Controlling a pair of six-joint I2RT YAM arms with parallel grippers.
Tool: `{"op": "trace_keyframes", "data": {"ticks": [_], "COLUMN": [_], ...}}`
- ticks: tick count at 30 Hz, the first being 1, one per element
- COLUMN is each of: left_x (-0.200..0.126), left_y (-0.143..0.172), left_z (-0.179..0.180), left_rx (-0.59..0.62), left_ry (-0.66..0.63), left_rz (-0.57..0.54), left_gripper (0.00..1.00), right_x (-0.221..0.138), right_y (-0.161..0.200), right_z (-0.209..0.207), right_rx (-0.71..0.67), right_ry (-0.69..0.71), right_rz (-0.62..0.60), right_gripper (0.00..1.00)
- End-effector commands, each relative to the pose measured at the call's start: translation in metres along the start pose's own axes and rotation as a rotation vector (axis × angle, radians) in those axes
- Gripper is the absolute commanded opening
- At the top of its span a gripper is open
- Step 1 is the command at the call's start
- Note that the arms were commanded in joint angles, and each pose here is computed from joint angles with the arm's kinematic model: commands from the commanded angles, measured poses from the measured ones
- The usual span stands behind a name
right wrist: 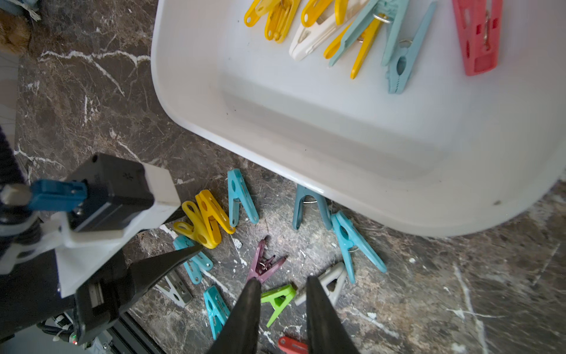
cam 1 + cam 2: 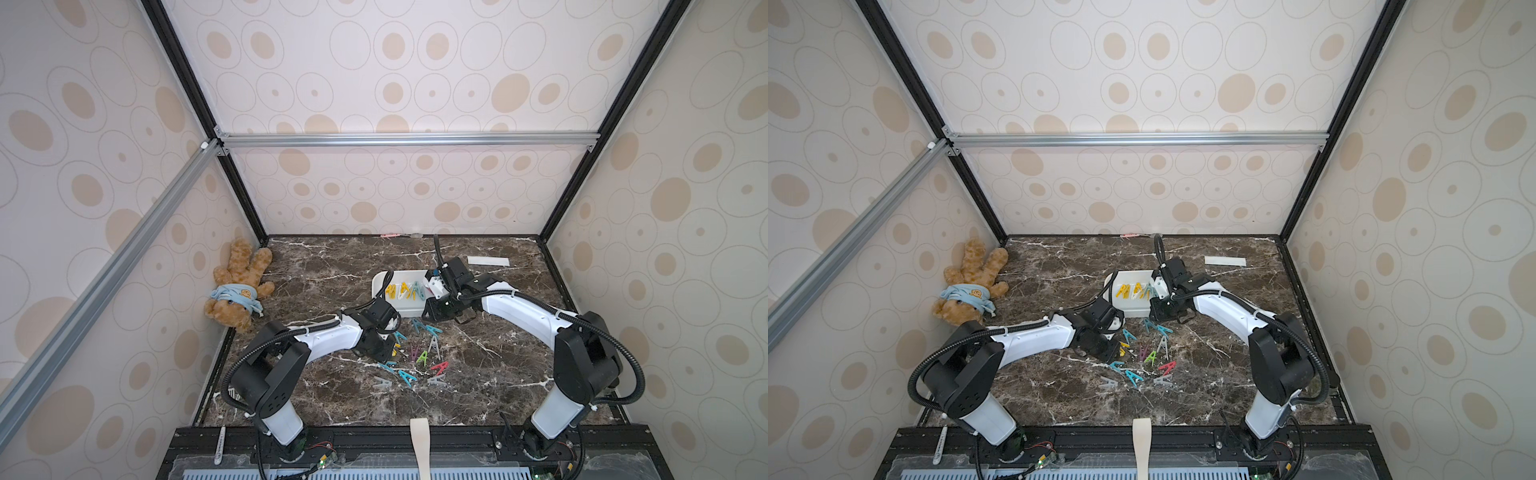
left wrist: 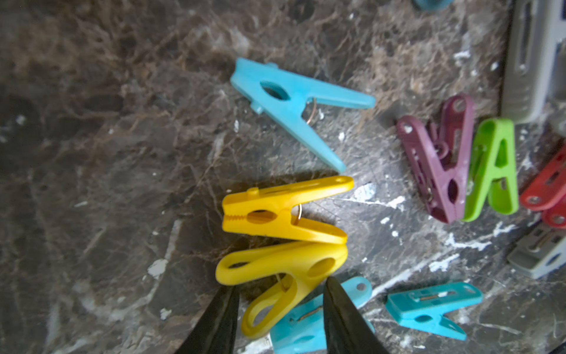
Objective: Put the clothespins into the storage box
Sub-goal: Pick up the clothespin from the center of the board.
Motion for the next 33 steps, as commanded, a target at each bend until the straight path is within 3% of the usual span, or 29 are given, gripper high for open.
{"op": "trace_keyframes", "data": {"ticks": [1, 17, 21, 33], "left_x": [0.001, -0.002, -0.006, -0.035], "left_y": [-0.009, 0.005, 0.007, 0.005], "left_z": [-0.002, -0.005, -0.005, -0.004], "left_rx": [0.052, 0.024, 0.015, -0.03], "left_ry": [-0.008, -0.002, -0.004, -0.025], "left_rz": [-0.009, 0.014, 0.008, -0.082], "left_gripper": [0.42, 0.2, 0.1, 0.04], "right_x": [-0.01, -0.008, -0.008, -0.015], "right_y": [0.003, 0.003, 0.004, 0.005], "right_z": [0.003, 0.003, 0.003, 0.007], "right_rx": [-0.003, -0.006, -0.005, -0.009], "right_ry": [0.005, 0.001, -0.003, -0.003], "right_rz": [-0.006, -0.002, -0.002, -0.022], "right_gripper": [0.29, 0.28, 0.28, 0.28]}}
Point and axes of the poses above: each gripper's point midway between its finger pads, its own x axis out along the fingers, its own z axis along the line the jaws close on, y = z × x, the point moved 6 cm from there along -x, back along the fingers, and after that the axes turned 12 degrees about x, right-handed, at the moved point
